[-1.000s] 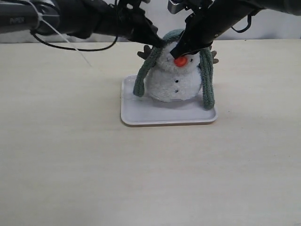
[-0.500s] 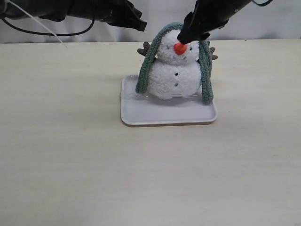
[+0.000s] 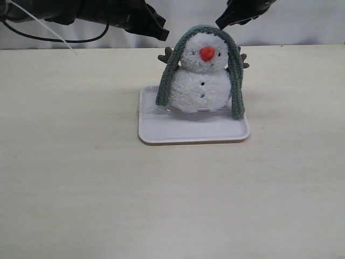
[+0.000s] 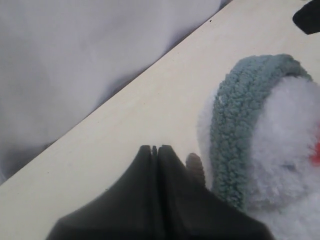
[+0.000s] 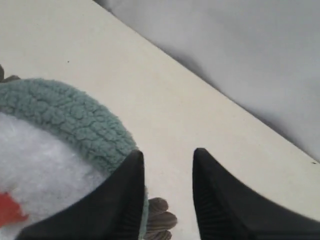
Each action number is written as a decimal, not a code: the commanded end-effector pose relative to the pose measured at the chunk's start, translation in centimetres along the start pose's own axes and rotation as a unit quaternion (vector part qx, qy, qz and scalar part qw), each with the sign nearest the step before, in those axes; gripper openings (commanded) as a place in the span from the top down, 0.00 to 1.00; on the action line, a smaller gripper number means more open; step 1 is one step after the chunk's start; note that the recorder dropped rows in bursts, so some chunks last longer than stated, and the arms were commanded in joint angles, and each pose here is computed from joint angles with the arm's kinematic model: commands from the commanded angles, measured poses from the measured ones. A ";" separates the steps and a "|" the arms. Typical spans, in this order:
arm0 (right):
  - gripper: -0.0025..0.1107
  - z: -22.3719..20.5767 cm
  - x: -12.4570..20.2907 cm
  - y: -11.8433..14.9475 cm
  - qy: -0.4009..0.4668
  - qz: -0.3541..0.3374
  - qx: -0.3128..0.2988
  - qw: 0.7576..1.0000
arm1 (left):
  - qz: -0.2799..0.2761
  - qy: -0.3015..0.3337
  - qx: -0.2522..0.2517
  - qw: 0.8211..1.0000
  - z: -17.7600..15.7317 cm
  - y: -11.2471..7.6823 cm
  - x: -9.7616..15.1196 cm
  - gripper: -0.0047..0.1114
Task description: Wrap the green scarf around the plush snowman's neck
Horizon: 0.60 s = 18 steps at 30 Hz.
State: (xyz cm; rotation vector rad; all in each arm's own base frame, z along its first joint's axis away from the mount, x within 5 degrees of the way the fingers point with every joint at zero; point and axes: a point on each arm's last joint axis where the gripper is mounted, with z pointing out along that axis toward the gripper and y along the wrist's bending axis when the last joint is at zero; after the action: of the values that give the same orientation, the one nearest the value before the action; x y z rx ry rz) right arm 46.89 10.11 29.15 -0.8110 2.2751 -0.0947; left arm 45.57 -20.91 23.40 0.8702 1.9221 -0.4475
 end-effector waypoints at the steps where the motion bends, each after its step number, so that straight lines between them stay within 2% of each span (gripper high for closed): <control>1: 0.73 1.4 -0.8 -0.6 0.005 -0.005 -0.059 0.998 | 0.000 0.002 0.007 1.000 -0.1 -0.2 0.0 0.96; 4: 0.61 1.7 -1.1 -0.2 0.019 -0.037 -0.091 0.995 | 0.012 0.010 0.012 1.000 -0.1 -0.2 0.2 0.96; 8: 0.60 2.0 -1.0 0.0 0.012 -0.060 -0.099 0.993 | 0.014 0.009 0.009 1.000 -0.1 -0.2 0.1 0.96; 10: 0.64 2.6 -0.8 0.1 0.018 -0.061 -0.103 0.993 | 0.016 0.009 0.009 1.000 -0.1 -0.2 0.1 0.96; 15: 0.83 3.3 -0.5 0.4 0.023 -0.072 -0.114 0.991 | 0.022 0.009 0.009 1.000 -0.1 -0.2 0.1 0.96; 17: 0.94 3.4 -0.7 0.4 0.008 -0.073 -0.115 0.991 | 0.022 0.009 0.009 1.000 -0.1 -0.2 0.1 0.96; 18: 0.94 3.3 -0.9 0.4 0.001 -0.071 -0.115 0.991 | 0.022 0.009 0.009 1.000 -0.1 -0.2 0.1 0.96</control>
State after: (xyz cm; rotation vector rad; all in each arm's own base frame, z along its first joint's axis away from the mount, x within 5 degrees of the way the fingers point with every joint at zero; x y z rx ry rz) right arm 49.09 11.29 26.77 -1.0935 2.2939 0.0942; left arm 45.42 -20.96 23.27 0.9240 1.9143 -0.4340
